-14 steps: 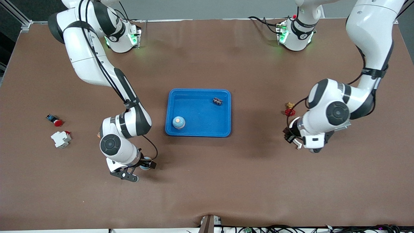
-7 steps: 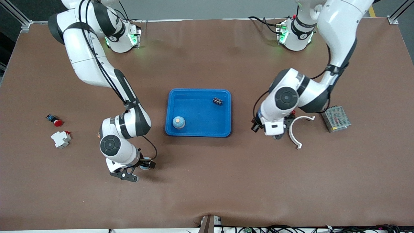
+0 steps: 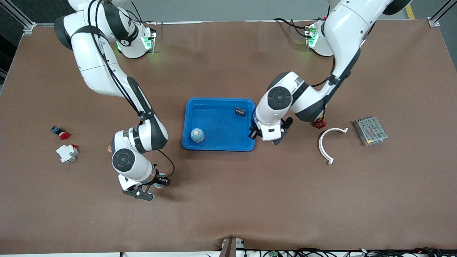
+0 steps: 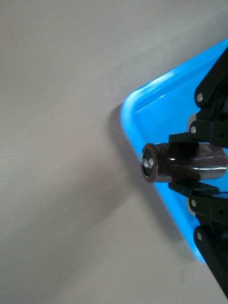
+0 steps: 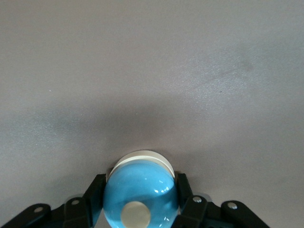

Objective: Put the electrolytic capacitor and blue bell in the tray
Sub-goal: 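Drop the capacitor with the left gripper while the right gripper carries the bell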

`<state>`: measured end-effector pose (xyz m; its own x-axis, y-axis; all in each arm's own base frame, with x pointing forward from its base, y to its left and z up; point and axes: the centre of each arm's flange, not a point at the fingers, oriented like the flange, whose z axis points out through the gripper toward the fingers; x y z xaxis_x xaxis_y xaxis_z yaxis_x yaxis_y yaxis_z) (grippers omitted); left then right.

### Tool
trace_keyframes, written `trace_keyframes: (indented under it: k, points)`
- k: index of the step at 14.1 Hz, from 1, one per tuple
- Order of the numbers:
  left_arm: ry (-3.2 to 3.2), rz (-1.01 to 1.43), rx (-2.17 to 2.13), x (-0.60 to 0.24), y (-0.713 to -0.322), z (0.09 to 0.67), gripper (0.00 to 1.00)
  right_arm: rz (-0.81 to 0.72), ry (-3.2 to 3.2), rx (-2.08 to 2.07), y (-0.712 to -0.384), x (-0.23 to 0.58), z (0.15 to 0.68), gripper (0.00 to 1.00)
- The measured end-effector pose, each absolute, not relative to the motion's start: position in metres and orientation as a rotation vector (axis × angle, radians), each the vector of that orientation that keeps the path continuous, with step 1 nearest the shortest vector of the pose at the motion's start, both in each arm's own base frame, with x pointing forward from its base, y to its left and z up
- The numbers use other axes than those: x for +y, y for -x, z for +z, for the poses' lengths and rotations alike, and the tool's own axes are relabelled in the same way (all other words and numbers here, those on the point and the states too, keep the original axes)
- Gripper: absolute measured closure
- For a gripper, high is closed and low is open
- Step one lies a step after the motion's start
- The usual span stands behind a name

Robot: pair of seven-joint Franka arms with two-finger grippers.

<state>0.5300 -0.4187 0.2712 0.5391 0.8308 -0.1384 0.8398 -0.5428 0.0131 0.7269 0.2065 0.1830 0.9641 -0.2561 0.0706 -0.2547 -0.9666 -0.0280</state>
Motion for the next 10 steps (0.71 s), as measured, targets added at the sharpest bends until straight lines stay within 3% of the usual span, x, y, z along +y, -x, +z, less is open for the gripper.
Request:
trace_keyframes:
  k: [5,10]
  points:
    - [-2.649,-0.132,1.571,-0.469,-0.518,0.232,0.65,-0.059,3.112,0.426,-0.729,0.196,0.194,0.35]
    - [-2.630,-0.108,1.578,-0.491,-0.509,0.182,0.65,0.138,3.120,0.442,-0.716,0.199,0.273,0.35]
